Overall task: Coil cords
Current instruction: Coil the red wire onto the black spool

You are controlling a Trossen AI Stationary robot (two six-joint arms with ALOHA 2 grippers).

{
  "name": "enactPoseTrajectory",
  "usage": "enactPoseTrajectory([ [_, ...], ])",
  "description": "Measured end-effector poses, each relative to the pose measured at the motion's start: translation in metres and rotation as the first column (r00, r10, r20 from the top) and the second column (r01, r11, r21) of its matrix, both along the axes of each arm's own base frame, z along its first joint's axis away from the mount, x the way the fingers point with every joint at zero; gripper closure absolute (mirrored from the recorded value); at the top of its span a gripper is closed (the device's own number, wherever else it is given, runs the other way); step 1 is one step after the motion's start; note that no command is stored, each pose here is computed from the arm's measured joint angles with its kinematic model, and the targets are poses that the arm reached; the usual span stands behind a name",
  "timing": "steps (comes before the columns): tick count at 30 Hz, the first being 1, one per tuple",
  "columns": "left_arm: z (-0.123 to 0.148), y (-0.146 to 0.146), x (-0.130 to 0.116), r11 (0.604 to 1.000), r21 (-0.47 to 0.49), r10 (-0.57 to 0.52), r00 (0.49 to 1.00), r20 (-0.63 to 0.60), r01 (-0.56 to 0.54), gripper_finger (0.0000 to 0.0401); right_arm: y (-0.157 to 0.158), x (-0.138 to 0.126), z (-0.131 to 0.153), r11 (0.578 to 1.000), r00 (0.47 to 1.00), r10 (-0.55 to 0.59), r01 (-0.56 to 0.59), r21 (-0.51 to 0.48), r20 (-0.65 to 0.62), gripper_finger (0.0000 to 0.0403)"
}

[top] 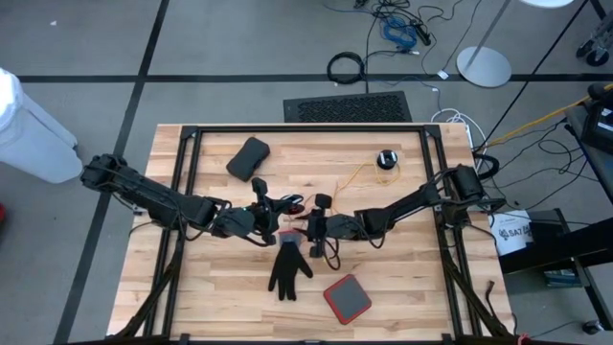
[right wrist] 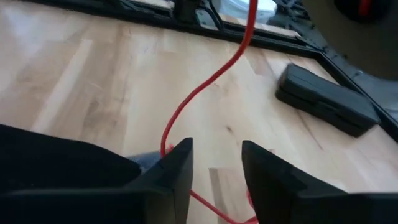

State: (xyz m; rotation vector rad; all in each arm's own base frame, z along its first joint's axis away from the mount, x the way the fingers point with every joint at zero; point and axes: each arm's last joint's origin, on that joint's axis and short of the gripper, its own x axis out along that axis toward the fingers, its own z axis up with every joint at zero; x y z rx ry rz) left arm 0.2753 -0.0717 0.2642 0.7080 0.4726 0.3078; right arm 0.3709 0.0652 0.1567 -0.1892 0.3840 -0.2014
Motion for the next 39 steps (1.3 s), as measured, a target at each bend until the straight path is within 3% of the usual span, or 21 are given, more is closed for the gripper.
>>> enactPoseTrajectory([
  [12,0.0,0.0,0.0,1.0,-0.003,0.001,1.0,0.002,-0.001,0.0401,0.011,-0.013,0.025,0.999,0.999,0.031,-0.032,-0.014,-0.009,0.03],
  [16,0.0,0.0,0.0,1.0,-0.02,0.007,1.0,0.01,-0.007,0.0401,0.015,-0.01,0.017,0.994,0.995,0.099,-0.098,0.038,-0.025,0.03],
  [21,0.0,0.0,0.0,1.0,-0.026,0.003,1.0,0.011,-0.003,0.0401,0.014,-0.006,0.0,0.994,0.993,0.101,-0.1,0.034,-0.055,0.03],
  [27,0.0,0.0,0.0,0.999,-0.037,-0.005,1.0,0.013,0.005,0.0401,0.011,-0.001,-0.002,0.999,0.999,0.045,-0.045,-0.025,-0.008,0.03],
  [39,0.0,-0.001,0.0,0.998,-0.057,-0.011,1.0,0.02,0.012,0.0401,0.004,0.003,-0.008,1.0,1.0,0.021,-0.021,-0.016,0.003,0.03],
])
